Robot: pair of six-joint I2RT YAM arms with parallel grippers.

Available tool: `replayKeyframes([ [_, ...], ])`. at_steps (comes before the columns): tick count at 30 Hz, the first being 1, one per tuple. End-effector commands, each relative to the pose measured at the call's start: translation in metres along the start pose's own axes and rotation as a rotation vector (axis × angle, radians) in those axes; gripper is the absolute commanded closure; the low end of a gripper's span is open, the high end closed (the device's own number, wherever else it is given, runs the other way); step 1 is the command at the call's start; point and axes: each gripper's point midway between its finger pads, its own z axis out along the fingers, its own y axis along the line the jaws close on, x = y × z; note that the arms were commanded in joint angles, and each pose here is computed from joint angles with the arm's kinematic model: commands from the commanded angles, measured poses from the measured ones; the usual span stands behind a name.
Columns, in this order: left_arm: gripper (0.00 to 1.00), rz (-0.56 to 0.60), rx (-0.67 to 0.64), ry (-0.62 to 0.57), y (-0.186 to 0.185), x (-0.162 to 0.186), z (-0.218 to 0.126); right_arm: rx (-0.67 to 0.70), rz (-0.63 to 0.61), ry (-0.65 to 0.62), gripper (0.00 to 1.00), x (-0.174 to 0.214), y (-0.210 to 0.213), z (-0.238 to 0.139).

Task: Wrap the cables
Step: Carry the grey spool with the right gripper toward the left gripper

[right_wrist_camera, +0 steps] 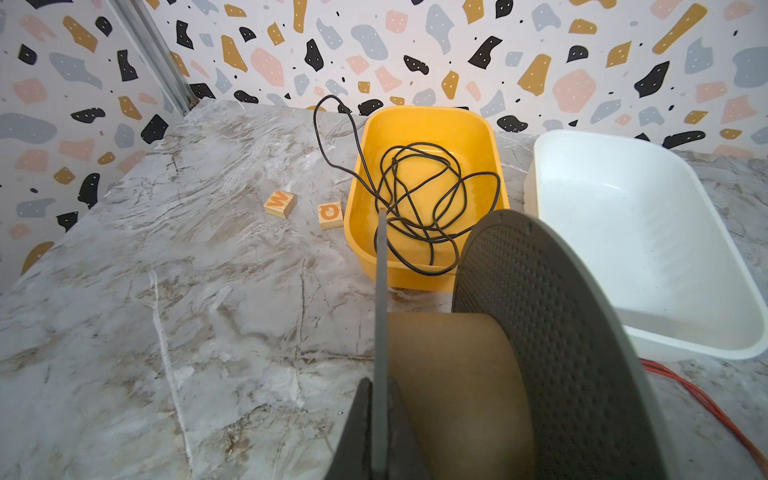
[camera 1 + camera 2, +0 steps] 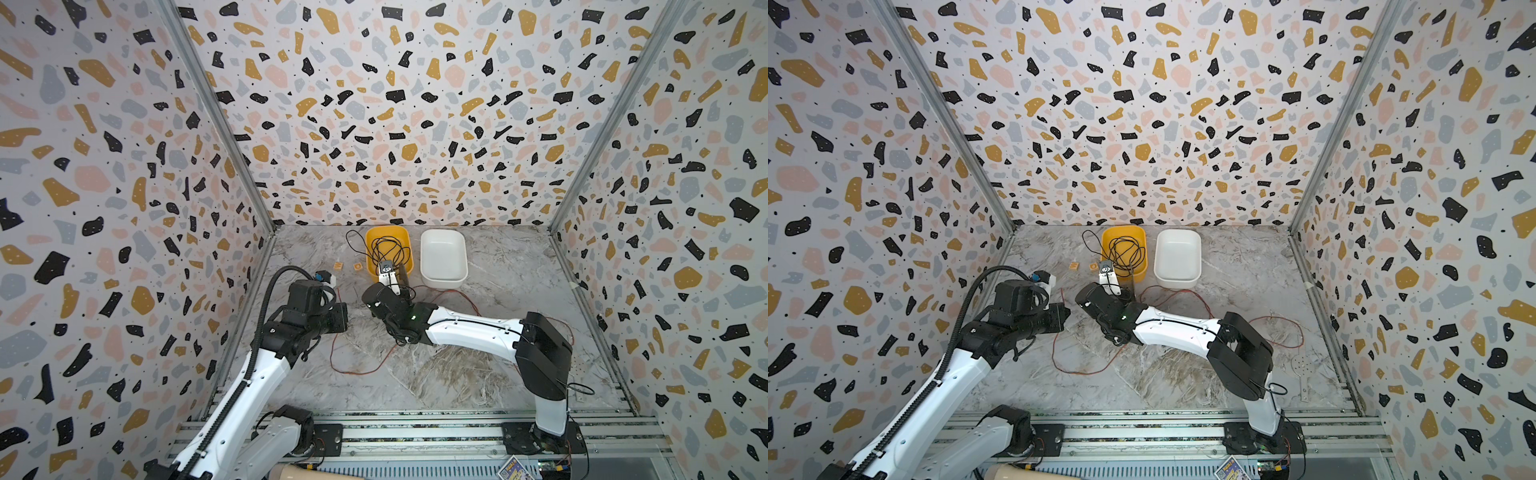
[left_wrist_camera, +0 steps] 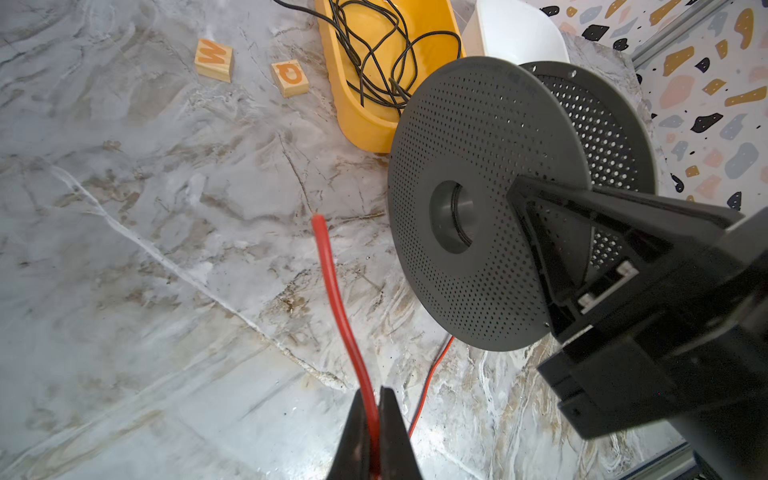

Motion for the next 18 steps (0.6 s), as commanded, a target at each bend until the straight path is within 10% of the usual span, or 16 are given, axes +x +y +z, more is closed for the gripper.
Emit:
replayKeyframes([
  [1, 1.00, 0.006, 0.028, -0.038, -0.009, -0.013, -0.010, -0.051, 0.063, -0.056, 0.77, -0.028, 0.008, -0.012],
  [11, 1.00, -0.021, 0.199, -0.084, -0.046, -0.035, -0.025, -0.269, 0.043, -0.116, 0.22, -0.056, 0.010, -0.063],
  [18, 1.00, -0.160, 0.386, -0.194, -0.081, -0.073, -0.047, -0.424, -0.096, -0.130, 0.13, -0.041, 0.009, -0.109],
])
